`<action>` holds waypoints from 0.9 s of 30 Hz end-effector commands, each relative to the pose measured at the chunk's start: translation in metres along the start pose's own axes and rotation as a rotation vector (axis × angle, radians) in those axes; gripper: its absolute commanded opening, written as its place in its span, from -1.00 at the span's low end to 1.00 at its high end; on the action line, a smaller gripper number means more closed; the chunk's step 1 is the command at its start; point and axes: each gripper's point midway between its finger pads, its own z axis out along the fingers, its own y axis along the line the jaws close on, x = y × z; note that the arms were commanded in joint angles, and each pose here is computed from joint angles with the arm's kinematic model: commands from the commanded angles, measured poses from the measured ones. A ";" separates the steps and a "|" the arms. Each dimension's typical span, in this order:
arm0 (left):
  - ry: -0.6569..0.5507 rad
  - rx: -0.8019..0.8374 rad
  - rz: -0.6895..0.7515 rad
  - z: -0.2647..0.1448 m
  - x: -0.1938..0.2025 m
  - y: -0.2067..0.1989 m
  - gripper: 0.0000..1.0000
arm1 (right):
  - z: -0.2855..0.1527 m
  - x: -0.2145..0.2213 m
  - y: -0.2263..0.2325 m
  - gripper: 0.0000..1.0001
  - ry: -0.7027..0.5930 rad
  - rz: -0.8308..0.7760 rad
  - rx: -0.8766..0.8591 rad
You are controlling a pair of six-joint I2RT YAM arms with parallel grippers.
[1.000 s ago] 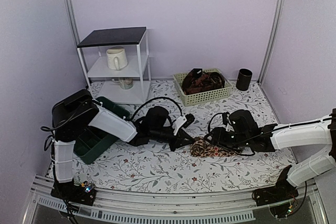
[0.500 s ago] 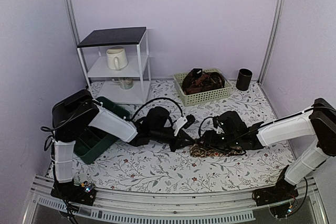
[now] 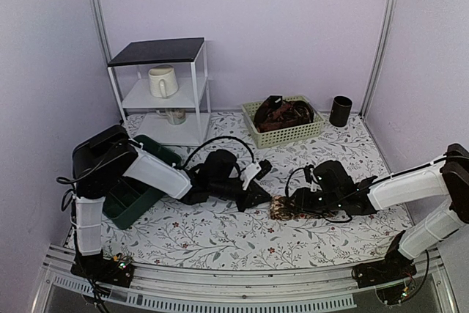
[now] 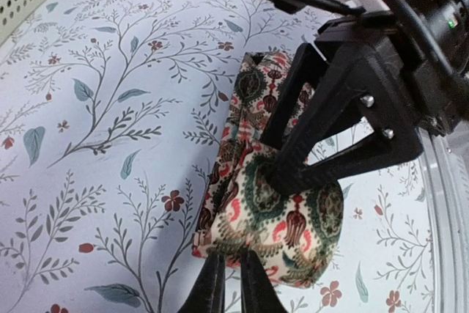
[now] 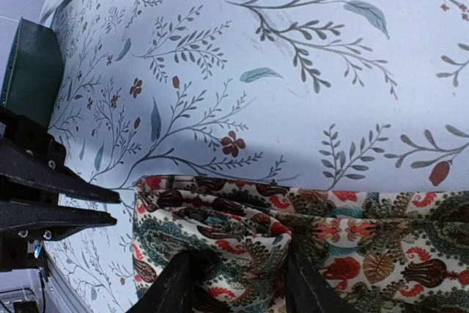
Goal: Roll the ties
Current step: Roll the tie at the center of the board.
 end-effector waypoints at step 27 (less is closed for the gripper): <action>0.035 -0.174 -0.049 -0.091 0.031 0.015 -0.51 | 0.047 0.029 0.064 -0.27 0.134 -0.014 -0.140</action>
